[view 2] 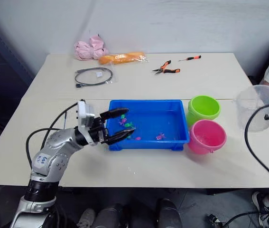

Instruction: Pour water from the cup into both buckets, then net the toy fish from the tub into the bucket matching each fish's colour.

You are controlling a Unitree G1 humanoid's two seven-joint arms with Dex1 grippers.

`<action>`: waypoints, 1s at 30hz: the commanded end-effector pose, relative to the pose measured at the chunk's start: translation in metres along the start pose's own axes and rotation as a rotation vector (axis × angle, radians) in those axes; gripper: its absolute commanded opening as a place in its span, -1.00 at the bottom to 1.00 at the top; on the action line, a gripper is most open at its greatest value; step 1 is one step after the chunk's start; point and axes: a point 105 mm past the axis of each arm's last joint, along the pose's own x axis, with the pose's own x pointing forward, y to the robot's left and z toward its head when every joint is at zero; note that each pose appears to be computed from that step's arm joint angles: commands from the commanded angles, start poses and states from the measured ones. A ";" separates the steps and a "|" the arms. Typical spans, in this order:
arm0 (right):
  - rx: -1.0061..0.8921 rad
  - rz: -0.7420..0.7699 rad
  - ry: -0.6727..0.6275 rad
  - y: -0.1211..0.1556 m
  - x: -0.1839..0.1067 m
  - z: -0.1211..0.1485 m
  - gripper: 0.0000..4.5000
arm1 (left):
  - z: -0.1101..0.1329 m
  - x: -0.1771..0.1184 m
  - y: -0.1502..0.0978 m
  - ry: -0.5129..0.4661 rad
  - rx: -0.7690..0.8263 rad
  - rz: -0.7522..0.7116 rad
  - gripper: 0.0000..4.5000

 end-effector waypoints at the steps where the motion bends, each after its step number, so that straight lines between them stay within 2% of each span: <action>1: -0.102 -0.012 -0.028 0.000 0.009 0.018 -0.98 | 0.004 -0.001 0.007 -0.011 0.036 0.045 1.00; 8: -0.342 -0.005 -0.079 0.017 0.034 0.031 -0.98 | 0.000 0.001 0.007 0.018 0.054 0.032 1.00; 17: -0.728 0.018 -0.204 0.038 0.042 0.041 -0.98 | -0.004 0.000 0.003 0.039 0.065 0.013 1.00; 30: -0.981 -0.024 -0.319 0.056 0.044 0.041 -0.98 | -0.007 0.005 0.000 0.036 0.057 0.005 1.00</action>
